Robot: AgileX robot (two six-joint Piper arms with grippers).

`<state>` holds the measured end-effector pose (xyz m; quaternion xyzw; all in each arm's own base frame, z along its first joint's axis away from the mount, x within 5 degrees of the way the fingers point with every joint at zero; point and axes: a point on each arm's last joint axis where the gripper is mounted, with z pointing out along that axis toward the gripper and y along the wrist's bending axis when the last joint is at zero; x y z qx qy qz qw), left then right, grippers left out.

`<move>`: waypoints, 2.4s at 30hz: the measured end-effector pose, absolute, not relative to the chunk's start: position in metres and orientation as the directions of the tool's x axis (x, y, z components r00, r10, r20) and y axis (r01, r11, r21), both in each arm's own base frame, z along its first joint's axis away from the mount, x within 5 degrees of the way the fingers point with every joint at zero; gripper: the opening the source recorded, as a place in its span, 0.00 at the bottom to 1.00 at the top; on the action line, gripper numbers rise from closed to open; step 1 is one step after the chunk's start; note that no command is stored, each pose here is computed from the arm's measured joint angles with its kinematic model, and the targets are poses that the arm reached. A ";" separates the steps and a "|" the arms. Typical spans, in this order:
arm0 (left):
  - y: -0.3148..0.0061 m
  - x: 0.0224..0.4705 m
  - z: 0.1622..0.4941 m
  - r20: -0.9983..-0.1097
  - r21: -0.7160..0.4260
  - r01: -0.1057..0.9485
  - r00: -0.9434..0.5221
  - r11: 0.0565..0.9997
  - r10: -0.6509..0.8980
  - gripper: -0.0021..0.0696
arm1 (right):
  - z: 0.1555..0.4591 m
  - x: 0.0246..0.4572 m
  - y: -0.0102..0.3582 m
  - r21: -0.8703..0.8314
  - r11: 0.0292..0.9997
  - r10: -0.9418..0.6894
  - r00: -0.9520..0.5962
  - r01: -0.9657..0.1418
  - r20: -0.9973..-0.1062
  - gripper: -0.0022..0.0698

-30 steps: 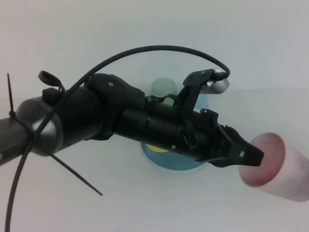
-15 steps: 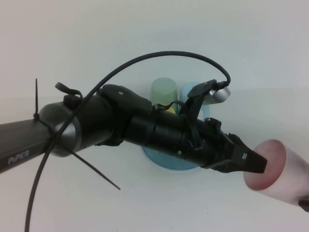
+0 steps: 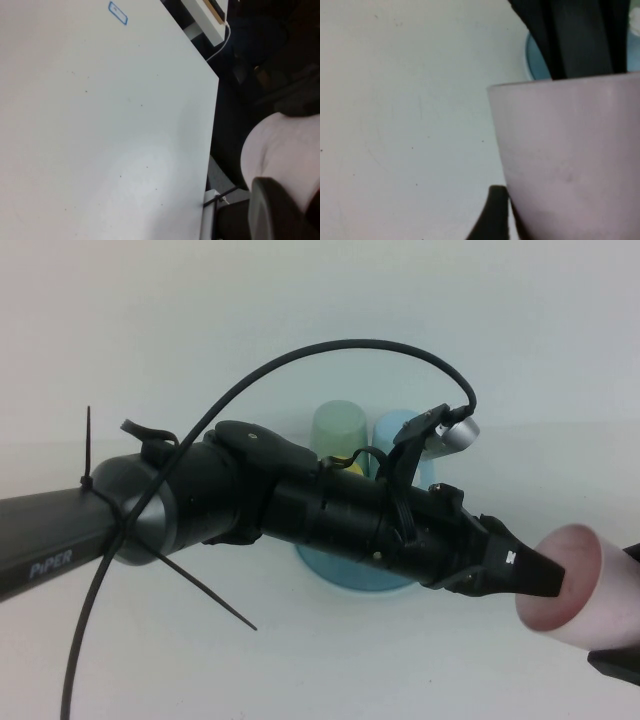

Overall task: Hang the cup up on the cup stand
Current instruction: Adjust the cup with two arms

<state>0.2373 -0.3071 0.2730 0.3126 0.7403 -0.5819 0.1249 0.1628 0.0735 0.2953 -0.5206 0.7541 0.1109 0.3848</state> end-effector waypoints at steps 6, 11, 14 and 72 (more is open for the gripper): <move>-0.307 0.236 0.274 -0.544 -0.793 0.600 -0.776 0.109 0.318 0.04 | 0.294 0.164 0.074 -0.245 0.414 -0.712 -0.144 -0.877 -0.687 0.96; -0.307 0.236 0.275 -0.544 -0.794 0.598 -0.778 0.106 0.314 0.04 | 0.293 0.165 0.074 -0.250 0.407 -0.716 -0.137 -0.878 -0.684 0.91; -0.307 0.236 0.275 -0.546 -0.793 0.600 -0.777 0.106 0.314 0.04 | 0.293 0.165 0.074 -0.253 0.404 -0.718 -0.133 -0.879 -0.683 0.86; -0.307 0.221 0.332 -0.783 -0.486 0.874 -0.445 0.020 0.434 0.61 | 0.284 0.179 0.068 -0.284 0.450 -0.752 -0.187 -0.847 -0.632 0.84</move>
